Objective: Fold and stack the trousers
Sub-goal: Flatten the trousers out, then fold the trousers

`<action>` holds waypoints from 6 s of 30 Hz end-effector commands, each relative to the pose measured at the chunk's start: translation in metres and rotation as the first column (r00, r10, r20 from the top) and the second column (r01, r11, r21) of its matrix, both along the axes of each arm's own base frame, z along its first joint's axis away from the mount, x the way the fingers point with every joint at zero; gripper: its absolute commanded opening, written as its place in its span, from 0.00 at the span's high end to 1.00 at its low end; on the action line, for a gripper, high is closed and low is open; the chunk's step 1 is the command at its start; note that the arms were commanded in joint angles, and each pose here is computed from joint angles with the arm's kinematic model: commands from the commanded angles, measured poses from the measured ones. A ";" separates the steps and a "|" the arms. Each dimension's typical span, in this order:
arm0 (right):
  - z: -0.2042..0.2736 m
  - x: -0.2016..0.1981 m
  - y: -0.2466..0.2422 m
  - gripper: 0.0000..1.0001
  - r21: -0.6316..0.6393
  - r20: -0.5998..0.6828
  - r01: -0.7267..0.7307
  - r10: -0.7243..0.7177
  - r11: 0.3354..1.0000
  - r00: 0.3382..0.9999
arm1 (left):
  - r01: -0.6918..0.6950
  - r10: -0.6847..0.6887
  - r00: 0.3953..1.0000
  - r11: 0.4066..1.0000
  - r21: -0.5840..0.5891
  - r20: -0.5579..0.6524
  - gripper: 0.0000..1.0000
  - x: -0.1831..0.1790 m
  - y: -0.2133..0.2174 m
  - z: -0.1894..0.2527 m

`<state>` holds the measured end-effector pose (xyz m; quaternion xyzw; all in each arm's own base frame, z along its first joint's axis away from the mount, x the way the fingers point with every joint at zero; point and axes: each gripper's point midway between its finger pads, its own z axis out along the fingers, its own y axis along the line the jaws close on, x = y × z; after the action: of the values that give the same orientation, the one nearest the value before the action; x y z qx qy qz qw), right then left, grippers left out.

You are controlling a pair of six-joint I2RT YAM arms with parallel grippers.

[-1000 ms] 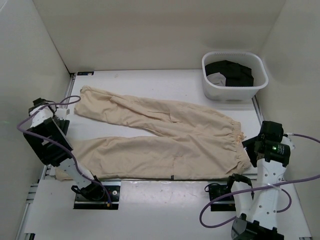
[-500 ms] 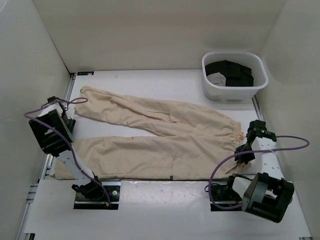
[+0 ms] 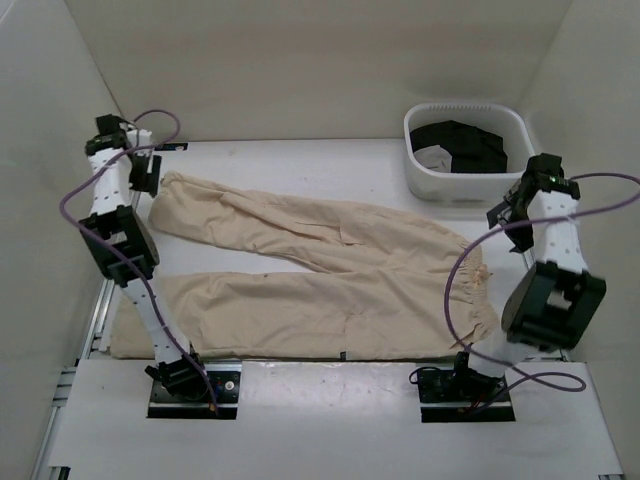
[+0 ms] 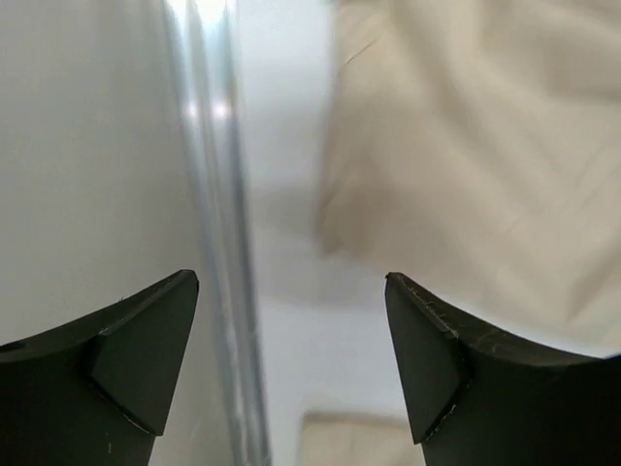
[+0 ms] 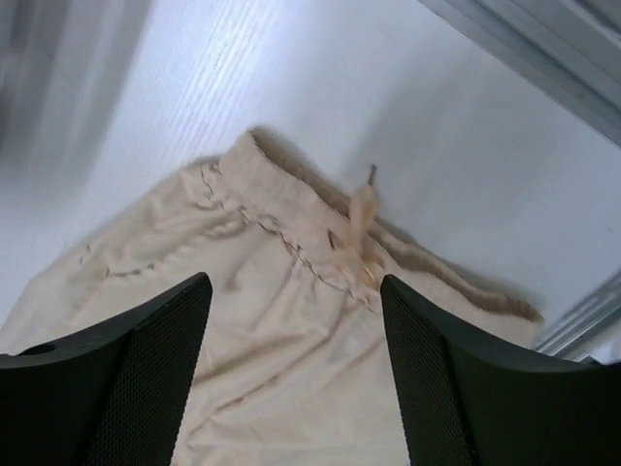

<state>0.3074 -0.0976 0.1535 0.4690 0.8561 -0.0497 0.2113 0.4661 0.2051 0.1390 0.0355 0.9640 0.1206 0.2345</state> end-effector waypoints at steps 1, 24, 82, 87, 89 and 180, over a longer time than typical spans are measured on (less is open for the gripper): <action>-0.027 0.031 0.003 0.24 0.079 -0.052 -0.077 0.082 0.994 0.995 | -0.041 0.024 0.985 0.995 -0.093 -0.172 0.11 0.001 -0.027 -0.069; -0.148 0.045 0.022 0.28 0.094 -0.232 0.001 0.021 0.996 0.973 | -0.075 0.089 0.900 0.996 0.050 -0.426 0.54 -0.136 -0.015 -0.119; -0.052 0.093 0.025 0.27 0.039 -0.031 -0.157 0.158 0.987 0.987 | -0.039 0.034 0.994 0.998 -0.046 -0.102 0.86 -0.003 -0.030 -0.052; -0.100 0.101 0.029 0.30 0.092 -0.101 -0.135 0.144 0.986 0.984 | -0.039 0.034 0.994 0.998 -0.046 -0.102 0.86 -0.002 -0.029 -0.053; -0.111 0.097 0.031 0.30 0.088 -0.120 -0.128 0.138 0.988 0.983 | -0.039 0.034 0.994 0.998 -0.046 -0.102 0.86 -0.002 -0.029 -0.053; 0.019 -0.208 -0.005 0.13 -0.254 0.022 0.315 -0.320 0.915 0.947 | -0.044 0.163 0.892 0.959 0.278 -0.422 0.46 -0.419 0.053 -0.033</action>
<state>0.1035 -0.0803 0.1330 0.5575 0.7937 -0.1501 0.1917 0.0576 0.2333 0.0844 0.0528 0.9771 0.2057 0.0103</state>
